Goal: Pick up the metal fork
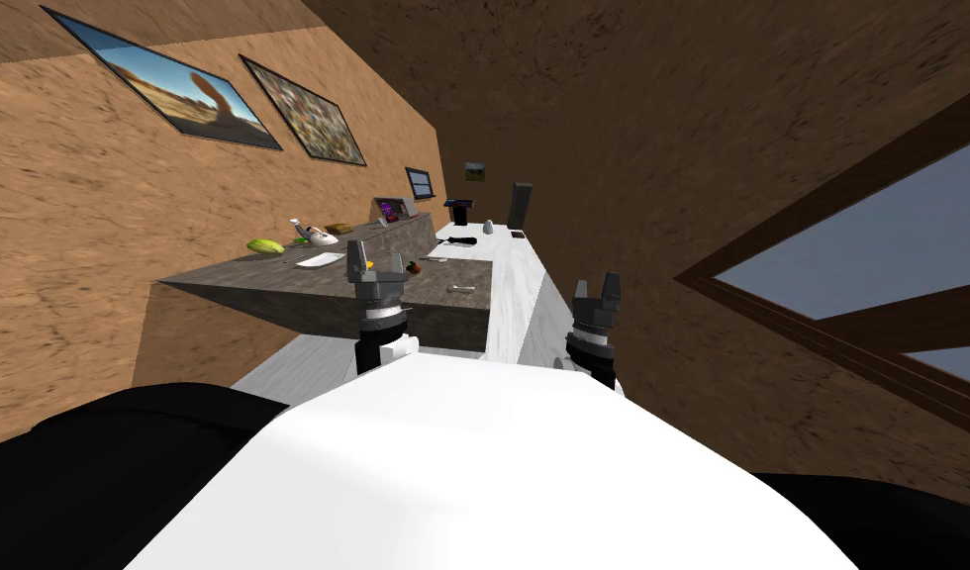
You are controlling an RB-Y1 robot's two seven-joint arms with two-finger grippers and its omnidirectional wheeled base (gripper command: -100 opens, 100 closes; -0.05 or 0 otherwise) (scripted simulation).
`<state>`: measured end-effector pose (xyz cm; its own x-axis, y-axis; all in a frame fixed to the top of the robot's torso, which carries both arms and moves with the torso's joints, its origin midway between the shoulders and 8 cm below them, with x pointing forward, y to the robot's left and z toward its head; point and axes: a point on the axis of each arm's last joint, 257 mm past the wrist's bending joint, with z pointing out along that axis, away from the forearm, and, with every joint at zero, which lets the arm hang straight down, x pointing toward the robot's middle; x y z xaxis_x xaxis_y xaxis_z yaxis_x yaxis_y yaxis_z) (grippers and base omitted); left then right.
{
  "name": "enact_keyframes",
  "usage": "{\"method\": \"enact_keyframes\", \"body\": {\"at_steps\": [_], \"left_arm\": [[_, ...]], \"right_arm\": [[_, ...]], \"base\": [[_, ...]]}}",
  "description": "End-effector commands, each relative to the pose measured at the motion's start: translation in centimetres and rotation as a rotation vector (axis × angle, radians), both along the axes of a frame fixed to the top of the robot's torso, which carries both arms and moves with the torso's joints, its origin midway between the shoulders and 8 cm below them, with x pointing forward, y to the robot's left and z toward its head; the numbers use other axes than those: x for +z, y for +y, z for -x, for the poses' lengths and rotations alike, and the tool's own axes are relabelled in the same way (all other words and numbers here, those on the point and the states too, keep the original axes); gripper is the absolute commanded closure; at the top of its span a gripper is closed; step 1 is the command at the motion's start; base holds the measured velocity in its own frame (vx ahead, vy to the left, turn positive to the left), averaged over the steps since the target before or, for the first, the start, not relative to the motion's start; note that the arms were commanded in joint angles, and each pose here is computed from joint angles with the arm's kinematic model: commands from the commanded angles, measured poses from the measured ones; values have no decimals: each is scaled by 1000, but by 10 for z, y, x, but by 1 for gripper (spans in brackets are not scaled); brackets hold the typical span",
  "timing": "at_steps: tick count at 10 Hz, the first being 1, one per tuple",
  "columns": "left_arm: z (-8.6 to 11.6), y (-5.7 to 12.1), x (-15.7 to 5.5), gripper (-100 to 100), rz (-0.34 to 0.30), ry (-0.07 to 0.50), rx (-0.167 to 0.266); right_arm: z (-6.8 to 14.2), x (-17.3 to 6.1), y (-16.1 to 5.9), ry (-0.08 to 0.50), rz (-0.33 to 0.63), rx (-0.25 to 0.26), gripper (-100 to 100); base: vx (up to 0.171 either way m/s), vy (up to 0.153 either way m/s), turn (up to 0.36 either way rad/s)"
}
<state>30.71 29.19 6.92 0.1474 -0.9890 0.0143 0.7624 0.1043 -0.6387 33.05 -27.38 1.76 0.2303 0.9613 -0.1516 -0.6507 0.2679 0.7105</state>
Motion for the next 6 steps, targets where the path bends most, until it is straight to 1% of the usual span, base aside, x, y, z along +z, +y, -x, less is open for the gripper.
{"method": "enact_keyframes", "body": {"at_steps": [1, 4, 5, 6], "left_arm": [[-7, -3, -4, -100, -24, 27, -15], [-33, -8, -22, -100, -72, 120, -37], [-33, -7, -22, -100, -71, 121, -37], [-44, -8, -29, -100, -86, 155, -39]], "right_arm": [[0, 0, 0, 0, 0, 0, 0], [0, 0, 0, 0, 0, 0, 0], [0, 0, 0, 0, 0, 0, 0], [0, 0, 0, 0, 0, 0, 0]], "base": [[-3, 1, -15], [-12, 5, -31], [-14, 5, -11], [-16, 3, -27]]}}
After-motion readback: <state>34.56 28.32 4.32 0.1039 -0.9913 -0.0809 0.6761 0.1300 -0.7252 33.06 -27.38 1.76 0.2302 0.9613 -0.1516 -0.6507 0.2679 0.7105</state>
